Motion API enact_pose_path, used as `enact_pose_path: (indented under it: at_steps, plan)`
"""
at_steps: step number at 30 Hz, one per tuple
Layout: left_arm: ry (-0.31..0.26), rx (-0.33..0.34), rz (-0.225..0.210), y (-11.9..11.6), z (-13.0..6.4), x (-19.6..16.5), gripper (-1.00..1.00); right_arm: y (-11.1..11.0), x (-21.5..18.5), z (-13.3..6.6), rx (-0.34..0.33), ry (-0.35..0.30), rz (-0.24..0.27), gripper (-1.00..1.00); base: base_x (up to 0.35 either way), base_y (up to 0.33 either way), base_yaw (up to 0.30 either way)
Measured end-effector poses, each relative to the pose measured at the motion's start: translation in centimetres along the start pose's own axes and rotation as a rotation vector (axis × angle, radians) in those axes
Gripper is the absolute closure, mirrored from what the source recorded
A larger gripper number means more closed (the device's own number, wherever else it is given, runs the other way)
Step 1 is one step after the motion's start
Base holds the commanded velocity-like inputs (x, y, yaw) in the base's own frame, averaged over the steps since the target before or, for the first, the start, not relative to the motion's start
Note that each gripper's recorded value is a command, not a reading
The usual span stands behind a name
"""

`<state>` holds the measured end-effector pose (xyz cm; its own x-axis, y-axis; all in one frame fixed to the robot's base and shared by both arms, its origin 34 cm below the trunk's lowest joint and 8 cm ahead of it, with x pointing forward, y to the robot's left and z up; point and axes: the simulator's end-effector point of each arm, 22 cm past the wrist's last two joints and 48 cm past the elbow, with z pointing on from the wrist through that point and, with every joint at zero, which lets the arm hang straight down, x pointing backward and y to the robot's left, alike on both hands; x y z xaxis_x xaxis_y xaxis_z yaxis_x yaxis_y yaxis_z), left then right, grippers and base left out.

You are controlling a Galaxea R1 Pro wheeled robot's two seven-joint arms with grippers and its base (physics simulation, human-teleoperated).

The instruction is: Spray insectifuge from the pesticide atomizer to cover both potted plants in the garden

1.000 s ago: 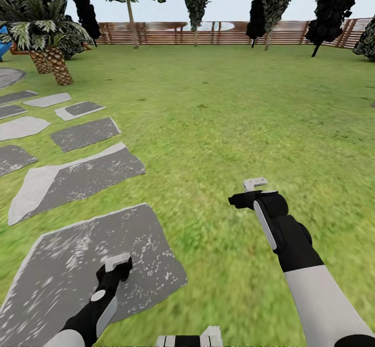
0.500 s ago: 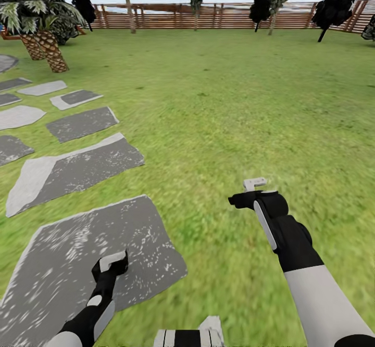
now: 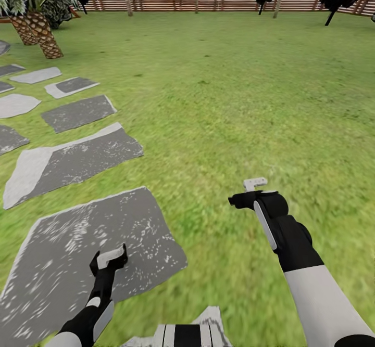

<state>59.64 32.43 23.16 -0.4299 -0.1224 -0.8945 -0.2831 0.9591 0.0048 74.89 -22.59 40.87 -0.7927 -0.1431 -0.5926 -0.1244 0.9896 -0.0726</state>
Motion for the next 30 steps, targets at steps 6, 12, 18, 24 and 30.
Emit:
enact_pose_path:
  at_steps: [6, 12, 18, 24, 30]
  plan:
    - [0.001, -0.014, 0.005, 0.7, 0.3, 0.6, -1.0, 0.2, 1.2, 1.2, -0.004, 0.025, 0.0, -1.0, 0.0, 0.0, 0.0]
    - [0.032, -0.023, 0.005, 0.7, 0.3, 2.2, -1.0, 0.3, 2.4, 2.4, -0.006, 0.048, 0.0, -1.0, 0.0, 0.0, 0.0]
    - [0.058, -0.161, 0.003, 2.6, 0.5, 3.1, -1.0, 0.5, 3.7, 3.5, -0.01, 0.073, 0.001, -1.0, 0.0, 0.0, 0.0]
    - [0.047, -0.167, -0.033, 0.3, 1.7, 1.7, -1.0, 0.6, 4.9, 4.7, -0.014, 0.097, 0.001, -1.0, 0.0, 0.0, 0.0]
    - [0.052, -0.146, -0.035, -1.1, 2.9, 0.6, -1.0, 0.8, 6.3, 5.8, -0.018, 0.121, 0.002, -1.0, 0.0, 0.0, 0.0]
